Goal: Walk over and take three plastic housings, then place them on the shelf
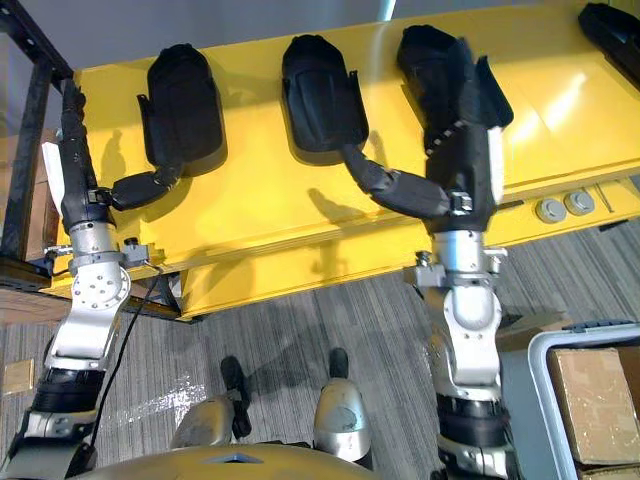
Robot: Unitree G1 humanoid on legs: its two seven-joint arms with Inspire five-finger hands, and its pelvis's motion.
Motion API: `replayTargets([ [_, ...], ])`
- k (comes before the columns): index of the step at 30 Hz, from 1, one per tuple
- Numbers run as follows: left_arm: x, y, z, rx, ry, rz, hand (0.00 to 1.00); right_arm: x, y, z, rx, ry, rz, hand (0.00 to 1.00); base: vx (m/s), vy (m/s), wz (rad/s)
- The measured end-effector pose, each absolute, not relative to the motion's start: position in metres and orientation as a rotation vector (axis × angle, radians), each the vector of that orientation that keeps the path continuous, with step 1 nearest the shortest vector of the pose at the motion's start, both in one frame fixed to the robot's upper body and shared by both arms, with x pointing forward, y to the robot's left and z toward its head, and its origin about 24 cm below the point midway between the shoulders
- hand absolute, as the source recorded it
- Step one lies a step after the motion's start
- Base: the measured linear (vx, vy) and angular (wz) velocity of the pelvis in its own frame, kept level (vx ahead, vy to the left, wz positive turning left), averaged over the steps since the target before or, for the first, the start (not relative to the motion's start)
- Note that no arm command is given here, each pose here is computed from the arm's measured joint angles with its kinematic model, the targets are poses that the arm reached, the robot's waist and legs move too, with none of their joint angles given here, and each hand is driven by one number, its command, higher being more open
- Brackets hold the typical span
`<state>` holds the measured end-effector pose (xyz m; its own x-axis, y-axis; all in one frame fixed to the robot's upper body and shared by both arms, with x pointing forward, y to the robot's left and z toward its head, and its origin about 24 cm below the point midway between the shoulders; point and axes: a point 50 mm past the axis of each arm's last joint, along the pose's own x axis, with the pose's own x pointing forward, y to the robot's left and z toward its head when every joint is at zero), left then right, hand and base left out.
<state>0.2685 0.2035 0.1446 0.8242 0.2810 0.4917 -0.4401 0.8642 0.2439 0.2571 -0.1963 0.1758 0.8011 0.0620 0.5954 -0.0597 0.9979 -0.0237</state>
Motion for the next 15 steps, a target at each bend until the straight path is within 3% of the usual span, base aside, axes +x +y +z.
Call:
replayTargets([
  [6, 0.244, 0.199, 0.137, 0.317, -0.451, 0.315, 1.0, 0.268, -0.184, 0.155, -0.163, -0.511, 0.056, 1.0, 0.0, 0.004, 0.18],
  [15, 0.238, 0.197, 0.128, 0.248, -0.402, 0.278, 1.0, 0.27, -0.162, 0.151, -0.065, -0.498, 0.236, 1.0, 0.0, 0.009, 0.08],
])
